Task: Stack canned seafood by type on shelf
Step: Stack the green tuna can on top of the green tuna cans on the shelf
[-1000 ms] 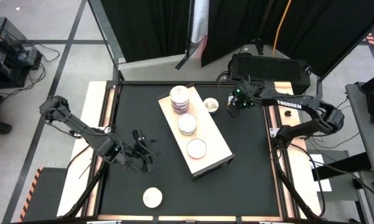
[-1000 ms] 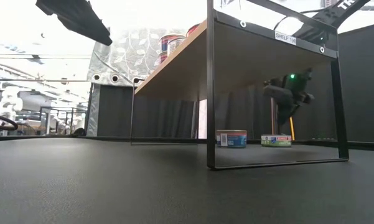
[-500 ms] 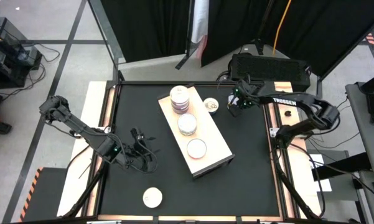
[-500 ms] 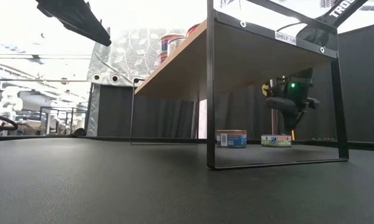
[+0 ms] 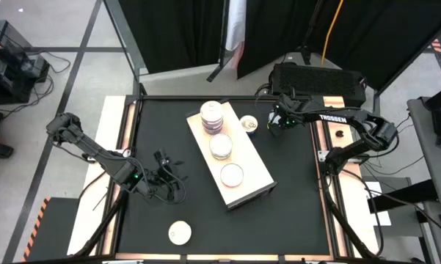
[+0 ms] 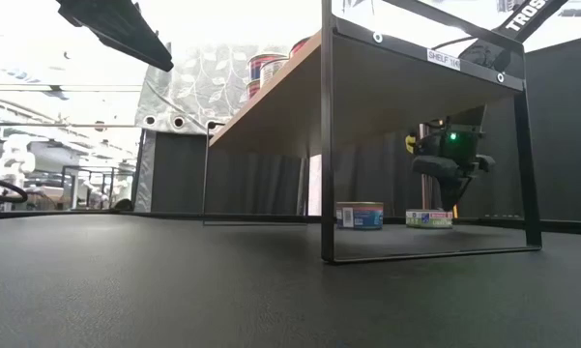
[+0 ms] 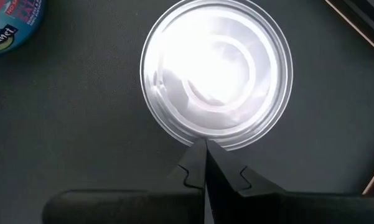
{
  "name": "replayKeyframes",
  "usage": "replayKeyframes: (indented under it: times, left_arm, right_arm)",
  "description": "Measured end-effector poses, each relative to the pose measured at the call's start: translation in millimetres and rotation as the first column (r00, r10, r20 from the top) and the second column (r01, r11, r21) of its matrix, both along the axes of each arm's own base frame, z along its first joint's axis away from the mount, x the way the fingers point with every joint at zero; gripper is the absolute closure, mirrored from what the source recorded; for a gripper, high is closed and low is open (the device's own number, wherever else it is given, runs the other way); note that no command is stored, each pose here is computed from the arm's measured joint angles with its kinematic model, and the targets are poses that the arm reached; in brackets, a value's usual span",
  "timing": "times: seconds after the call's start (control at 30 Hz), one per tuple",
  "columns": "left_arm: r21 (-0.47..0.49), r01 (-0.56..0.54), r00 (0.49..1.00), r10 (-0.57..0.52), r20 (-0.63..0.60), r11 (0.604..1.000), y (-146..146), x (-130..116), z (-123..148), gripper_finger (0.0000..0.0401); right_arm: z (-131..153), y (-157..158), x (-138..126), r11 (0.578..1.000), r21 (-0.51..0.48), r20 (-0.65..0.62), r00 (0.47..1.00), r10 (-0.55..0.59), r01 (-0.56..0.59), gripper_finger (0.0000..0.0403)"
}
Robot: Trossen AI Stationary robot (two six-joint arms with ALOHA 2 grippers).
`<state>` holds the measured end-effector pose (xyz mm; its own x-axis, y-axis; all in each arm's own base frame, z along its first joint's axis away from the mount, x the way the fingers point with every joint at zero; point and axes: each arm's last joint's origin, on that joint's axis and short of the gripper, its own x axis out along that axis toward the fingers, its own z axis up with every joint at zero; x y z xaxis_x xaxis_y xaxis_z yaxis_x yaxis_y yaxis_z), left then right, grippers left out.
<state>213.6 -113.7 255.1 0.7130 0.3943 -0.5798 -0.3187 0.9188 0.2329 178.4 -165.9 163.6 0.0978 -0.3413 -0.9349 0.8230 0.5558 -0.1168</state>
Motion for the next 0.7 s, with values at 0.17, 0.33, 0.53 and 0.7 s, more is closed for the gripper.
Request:
replayKeyframes:
  times: [0.17,0.33,0.53,0.7]
  left_arm:
    - [0.0,0.0,1.0,0.0,0.0,1.0,0.0,0.0,0.0,0.0147]
    - [-0.001,-0.001,1.0,0.001,0.0,1.0,0.0,0.0,0.0,0.0147]
    - [-0.004,-0.003,1.0,0.003,0.002,1.0,0.0,0.0,0.0,0.0147]
    - [-0.004,-0.003,1.0,0.003,0.002,1.0,0.0,0.0,0.0,0.0147]
  right_arm:
    - [-1.0,2.4,-2.4,0.999,0.028,-0.019,1.0,-0.025,0.025,0.0403]
    - [-6.8,7.1,-4.3,0.997,0.071,-0.047,0.998,-0.032,0.035,0.0403]
    - [-23.0,16.1,-13.5,0.993,0.1,-0.078,0.996,-0.053,0.06,0.0402]
    - [-31.1,23.3,-16.5,0.994,0.09,-0.082,0.995,-0.054,0.062,0.0402]
